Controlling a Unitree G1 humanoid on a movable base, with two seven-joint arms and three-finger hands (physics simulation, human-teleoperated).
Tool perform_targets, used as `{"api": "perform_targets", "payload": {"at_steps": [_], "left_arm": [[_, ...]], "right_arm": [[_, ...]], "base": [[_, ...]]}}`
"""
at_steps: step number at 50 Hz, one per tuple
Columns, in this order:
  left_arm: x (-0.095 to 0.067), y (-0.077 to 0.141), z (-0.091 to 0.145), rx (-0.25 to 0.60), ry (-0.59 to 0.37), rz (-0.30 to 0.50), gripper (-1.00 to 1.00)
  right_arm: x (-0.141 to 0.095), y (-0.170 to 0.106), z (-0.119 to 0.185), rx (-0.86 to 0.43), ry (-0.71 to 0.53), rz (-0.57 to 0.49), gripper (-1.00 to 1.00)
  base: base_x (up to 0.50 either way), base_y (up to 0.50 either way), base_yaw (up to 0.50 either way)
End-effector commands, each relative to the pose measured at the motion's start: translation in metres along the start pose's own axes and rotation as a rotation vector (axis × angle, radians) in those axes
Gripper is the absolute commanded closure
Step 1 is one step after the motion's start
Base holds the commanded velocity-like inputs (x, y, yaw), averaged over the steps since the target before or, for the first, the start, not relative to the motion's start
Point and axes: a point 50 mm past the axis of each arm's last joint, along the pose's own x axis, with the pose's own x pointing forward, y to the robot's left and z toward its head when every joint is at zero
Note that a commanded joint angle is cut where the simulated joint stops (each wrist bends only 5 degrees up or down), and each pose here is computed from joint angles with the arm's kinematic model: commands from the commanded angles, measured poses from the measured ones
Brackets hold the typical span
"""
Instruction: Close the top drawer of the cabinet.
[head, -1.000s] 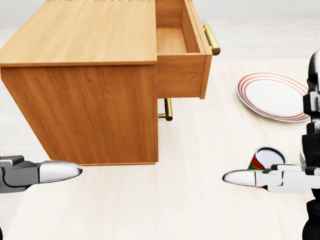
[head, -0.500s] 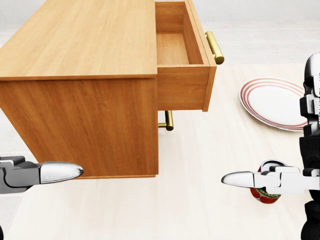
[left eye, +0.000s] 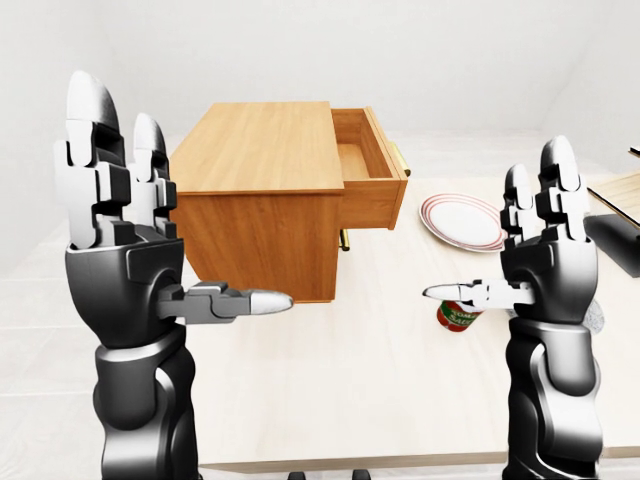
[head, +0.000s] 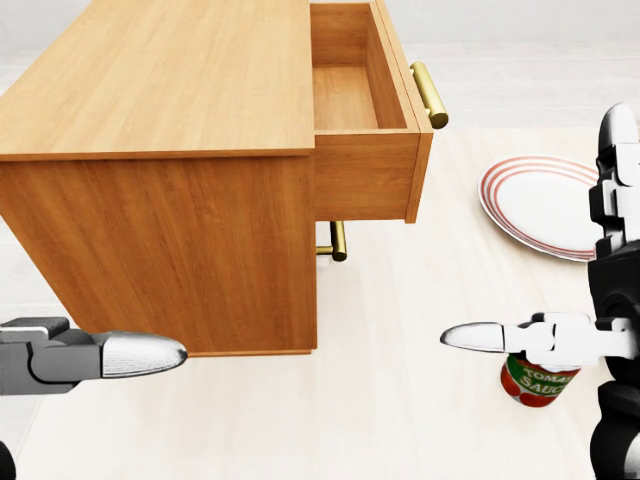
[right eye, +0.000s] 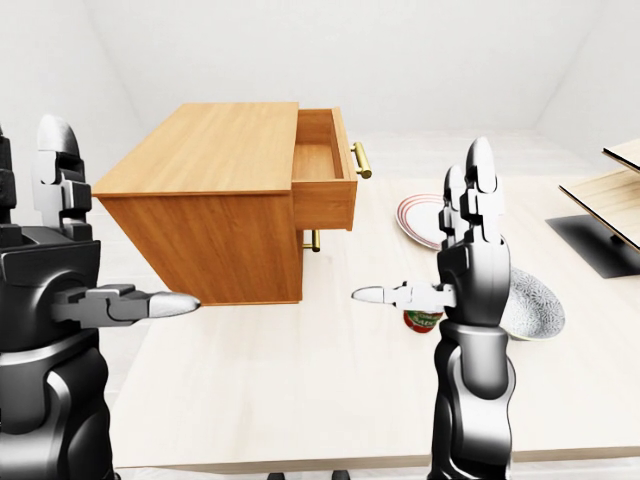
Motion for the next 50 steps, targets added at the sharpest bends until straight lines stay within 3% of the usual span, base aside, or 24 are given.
{"api": "perform_targets", "payload": {"at_steps": [1,12,22,29,31,32,50], "left_arm": [[-0.001,-0.002,-0.001,0.015,0.005,-0.021,-1.0],[0.0,-0.003,-0.004,0.032,0.016,-0.027,-1.0],[-0.001,-0.003,-0.003,0.036,0.014,-0.024,-1.0],[0.0,-0.002,-0.003,0.035,0.016,-0.023,-1.0],[-0.001,-0.002,-0.003,0.035,0.016,-0.021,-1.0],[-0.001,-0.002,-0.003,0.035,0.016,-0.021,-1.0],[-0.001,-0.002,-0.003,0.033,0.014,-0.022,-1.0]], "right_arm": [[0.013,-0.004,-0.017,-0.028,0.05,-0.007,-1.0],[0.036,0.002,-0.04,-0.014,0.111,0.013,-1.0],[0.04,0.014,-0.063,0.036,0.202,0.025,-1.0],[0.041,0.023,-0.058,0.047,0.18,0.068,-1.0],[0.04,0.025,-0.057,0.113,0.172,0.082,-1.0],[0.04,0.027,-0.058,0.063,0.18,0.09,-1.0],[0.041,0.029,-0.056,0.071,0.172,0.094,-1.0]], "base": [[0.0,0.0,0.0],[0.0,0.0,0.0],[0.0,0.0,0.0],[0.0,0.0,0.0],[0.0,0.0,0.0],[0.0,0.0,0.0],[0.0,0.0,0.0]]}}
